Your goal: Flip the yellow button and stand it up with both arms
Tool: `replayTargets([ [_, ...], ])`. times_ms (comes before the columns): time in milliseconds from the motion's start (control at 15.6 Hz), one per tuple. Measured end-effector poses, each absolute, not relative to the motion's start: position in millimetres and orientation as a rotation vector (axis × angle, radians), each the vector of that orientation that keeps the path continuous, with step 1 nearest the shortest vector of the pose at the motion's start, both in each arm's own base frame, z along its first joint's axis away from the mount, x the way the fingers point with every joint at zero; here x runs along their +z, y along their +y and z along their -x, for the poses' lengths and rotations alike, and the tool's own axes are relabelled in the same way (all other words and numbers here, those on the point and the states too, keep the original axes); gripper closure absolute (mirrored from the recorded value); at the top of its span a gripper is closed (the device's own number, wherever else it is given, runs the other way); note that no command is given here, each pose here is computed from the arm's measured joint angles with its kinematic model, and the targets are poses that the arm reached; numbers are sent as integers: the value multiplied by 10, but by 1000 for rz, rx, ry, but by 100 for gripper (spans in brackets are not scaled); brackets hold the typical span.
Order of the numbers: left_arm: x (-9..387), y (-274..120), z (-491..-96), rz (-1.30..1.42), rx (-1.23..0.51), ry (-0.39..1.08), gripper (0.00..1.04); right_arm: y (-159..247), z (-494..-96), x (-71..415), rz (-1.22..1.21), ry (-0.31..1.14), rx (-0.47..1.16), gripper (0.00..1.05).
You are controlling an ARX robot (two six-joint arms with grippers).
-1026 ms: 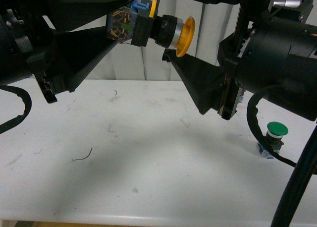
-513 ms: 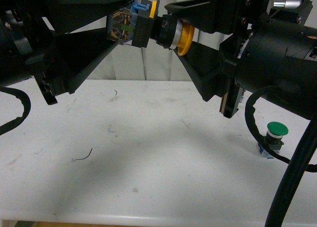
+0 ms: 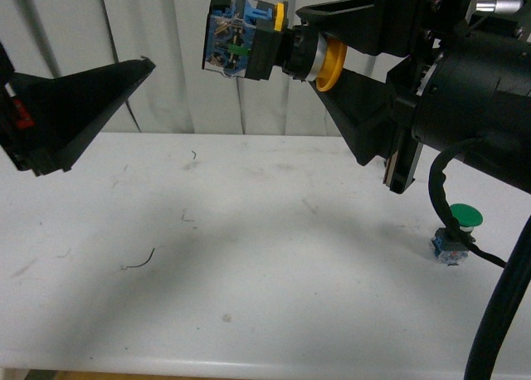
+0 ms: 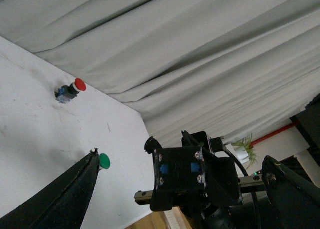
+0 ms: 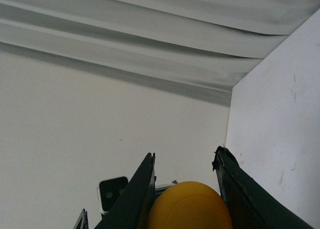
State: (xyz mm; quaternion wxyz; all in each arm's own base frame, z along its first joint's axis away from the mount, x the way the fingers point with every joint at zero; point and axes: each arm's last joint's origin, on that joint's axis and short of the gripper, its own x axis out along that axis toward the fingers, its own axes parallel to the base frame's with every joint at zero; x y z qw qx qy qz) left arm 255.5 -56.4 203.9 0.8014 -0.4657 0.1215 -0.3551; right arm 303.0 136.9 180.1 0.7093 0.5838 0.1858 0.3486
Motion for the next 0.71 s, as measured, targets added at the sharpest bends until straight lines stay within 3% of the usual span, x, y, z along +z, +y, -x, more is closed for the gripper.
replayTargets([
  [257, 2119, -167, -2162, 939, -582, 219, 7, 1303, -3094, 1859, -1301, 370, 759, 71],
  [577, 2321, 30, -1440, 572, -294, 75, 7, 1251, -3144, 1945, -1303, 323, 755, 71],
  [706, 2222, -37, -1221, 276, -103, 10, 29, 1250, -3141, 1958, -1300, 317, 757, 71],
])
